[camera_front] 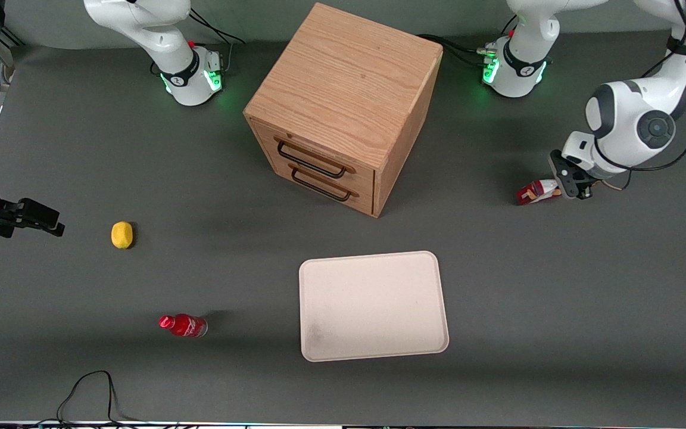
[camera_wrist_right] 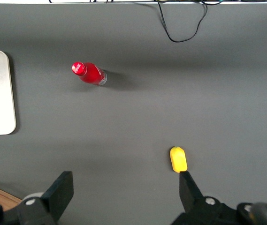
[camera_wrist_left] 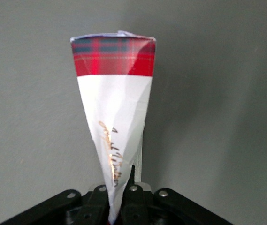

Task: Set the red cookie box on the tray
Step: 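Lift the cookie box and carry it with the left gripper to the tray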

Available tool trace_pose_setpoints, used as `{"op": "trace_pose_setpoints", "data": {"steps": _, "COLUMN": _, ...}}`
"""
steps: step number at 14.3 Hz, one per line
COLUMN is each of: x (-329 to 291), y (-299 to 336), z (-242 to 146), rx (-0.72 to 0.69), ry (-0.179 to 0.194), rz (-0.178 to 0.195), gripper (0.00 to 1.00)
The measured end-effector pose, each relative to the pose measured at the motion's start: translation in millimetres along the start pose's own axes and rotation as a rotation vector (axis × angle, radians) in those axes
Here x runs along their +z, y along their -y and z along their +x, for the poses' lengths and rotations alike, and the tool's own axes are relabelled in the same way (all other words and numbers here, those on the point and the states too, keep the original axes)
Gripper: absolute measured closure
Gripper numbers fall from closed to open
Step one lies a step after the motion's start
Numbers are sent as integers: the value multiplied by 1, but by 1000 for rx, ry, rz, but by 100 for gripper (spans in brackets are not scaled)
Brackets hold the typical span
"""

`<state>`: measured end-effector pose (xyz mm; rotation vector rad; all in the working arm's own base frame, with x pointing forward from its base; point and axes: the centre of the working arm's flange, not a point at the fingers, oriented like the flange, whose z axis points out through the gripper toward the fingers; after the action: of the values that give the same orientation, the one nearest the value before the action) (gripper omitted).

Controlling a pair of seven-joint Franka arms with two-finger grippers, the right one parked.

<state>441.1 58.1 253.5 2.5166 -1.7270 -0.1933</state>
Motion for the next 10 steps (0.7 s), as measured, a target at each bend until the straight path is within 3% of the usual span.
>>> {"op": "trace_pose_setpoints", "data": {"steps": 3, "x": -69, "y": 26, "z": 12, "rx": -165, "ry": -13, "rz": -5, "gripper": 93}}
{"op": "trace_pose_setpoints", "data": {"steps": 6, "x": -149, "y": 42, "z": 41, "rx": -356, "ry": -81, "rz": -11, "gripper": 93}}
{"op": "trace_pose_setpoints", "data": {"steps": 10, "x": -264, "y": 37, "z": 111, "rx": -653, "ry": -150, "rz": 51, "gripper": 93}}
